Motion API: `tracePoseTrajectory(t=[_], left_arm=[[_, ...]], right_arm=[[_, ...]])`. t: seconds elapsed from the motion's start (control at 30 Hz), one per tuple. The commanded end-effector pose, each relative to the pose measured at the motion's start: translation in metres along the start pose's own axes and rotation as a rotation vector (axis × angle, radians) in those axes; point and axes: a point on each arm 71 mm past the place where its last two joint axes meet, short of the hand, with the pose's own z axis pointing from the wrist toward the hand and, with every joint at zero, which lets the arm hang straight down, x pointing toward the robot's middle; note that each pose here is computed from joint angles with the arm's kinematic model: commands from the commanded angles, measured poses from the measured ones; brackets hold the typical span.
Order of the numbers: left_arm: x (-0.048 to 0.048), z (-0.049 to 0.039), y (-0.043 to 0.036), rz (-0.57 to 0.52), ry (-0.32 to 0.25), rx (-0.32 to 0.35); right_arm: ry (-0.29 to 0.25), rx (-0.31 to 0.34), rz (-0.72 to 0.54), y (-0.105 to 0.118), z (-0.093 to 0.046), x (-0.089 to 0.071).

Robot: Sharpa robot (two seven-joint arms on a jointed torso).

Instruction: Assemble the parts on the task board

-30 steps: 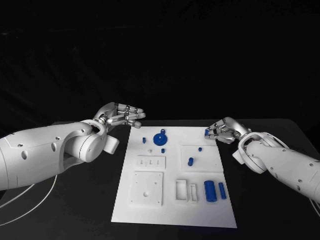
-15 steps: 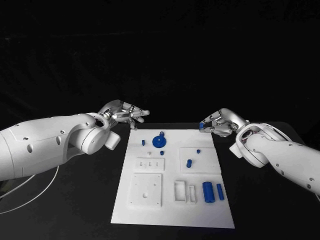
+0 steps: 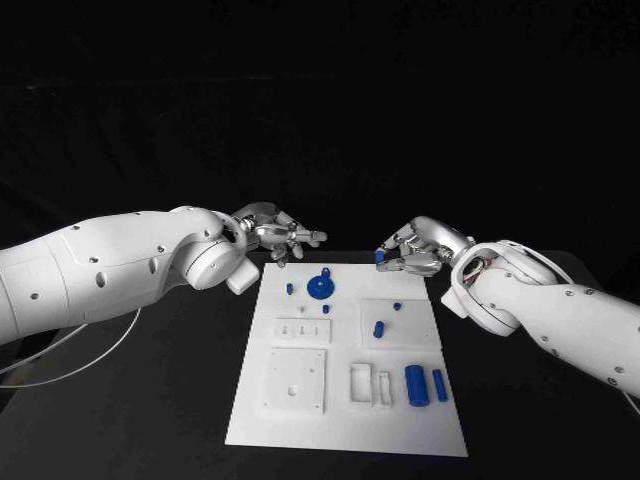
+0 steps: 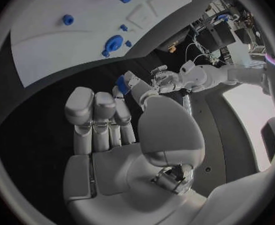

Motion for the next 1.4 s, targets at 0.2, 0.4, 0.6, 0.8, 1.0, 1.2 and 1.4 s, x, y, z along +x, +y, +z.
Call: tracePoseTrajectory(t=[0.2, 0.4, 0.6, 0.8, 1.0, 1.2, 1.4], left_arm=[[0.0135, 0.0070, 0.0005, 0.084, 0.084, -0.140], [0.0213, 0.0100, -0.0010, 0.095, 0.088, -0.193], [0.0296, 0.0123, -0.0035, 0.109, 0.106, -0.224], [0.0374, 0.0144, -0.0067, 0.120, 0.130, -0.234], [0.0417, 0.0161, -0.0087, 0.126, 0.141, -0.241], [0.0468, 0.0185, -0.0111, 0.140, 0.161, -0.243], [0.0499, 0.0204, -0.0123, 0.148, 0.173, -0.247]], right_arm=[[0.034, 0.024, -0.050, 0.016, 0.006, 0.012], [0.051, 0.035, -0.058, 0.024, 0.008, 0.019], [0.075, 0.045, -0.073, 0.032, 0.009, 0.025], [0.089, 0.049, -0.088, 0.038, 0.010, 0.030], [0.102, 0.047, -0.101, 0.043, 0.011, 0.035], [0.111, 0.041, -0.109, 0.047, 0.011, 0.038], [0.115, 0.043, -0.116, 0.048, 0.012, 0.040]])
